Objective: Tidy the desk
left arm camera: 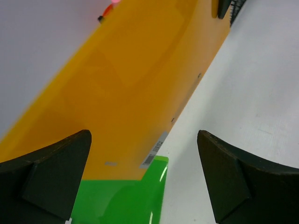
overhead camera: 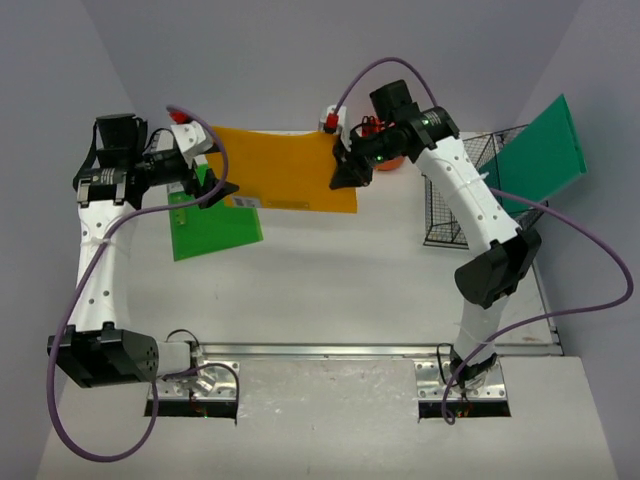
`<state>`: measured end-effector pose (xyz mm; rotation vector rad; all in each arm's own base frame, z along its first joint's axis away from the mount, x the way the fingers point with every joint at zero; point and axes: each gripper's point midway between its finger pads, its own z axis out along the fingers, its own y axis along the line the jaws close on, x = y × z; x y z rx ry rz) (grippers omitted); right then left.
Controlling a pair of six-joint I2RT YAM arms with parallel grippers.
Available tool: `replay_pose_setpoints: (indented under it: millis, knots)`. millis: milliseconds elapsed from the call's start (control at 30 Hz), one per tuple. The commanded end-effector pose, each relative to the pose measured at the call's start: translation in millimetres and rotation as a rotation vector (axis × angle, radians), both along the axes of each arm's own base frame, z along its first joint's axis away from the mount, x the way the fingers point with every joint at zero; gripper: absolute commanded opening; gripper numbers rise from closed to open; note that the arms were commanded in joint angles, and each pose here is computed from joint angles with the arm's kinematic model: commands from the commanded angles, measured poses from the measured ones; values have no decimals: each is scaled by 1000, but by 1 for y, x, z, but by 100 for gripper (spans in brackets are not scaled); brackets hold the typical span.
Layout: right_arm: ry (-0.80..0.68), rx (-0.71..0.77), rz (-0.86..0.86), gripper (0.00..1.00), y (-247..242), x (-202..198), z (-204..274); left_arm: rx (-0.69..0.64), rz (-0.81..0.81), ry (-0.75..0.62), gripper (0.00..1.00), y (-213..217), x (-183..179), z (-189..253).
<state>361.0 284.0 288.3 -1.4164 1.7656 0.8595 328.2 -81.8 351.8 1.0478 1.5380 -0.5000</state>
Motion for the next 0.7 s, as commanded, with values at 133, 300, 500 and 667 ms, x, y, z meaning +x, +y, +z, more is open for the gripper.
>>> replay_pose_setpoints:
  millis: [133, 300, 500, 667]
  knots:
    - [-120, -391, 156, 0, -36, -39, -42, 62, -187, -63, 95, -33, -22, 15]
    - [-134, -451, 151, 0, -37, -39, -42, 80, -248, -17, 96, -56, -29, -3]
    - [-152, -505, 163, 0, -32, -42, -40, 73, -379, 58, 96, -92, -46, -23]
    - [-176, -540, 179, 0, -28, -43, -41, 73, -471, 166, 94, -120, -56, -46]
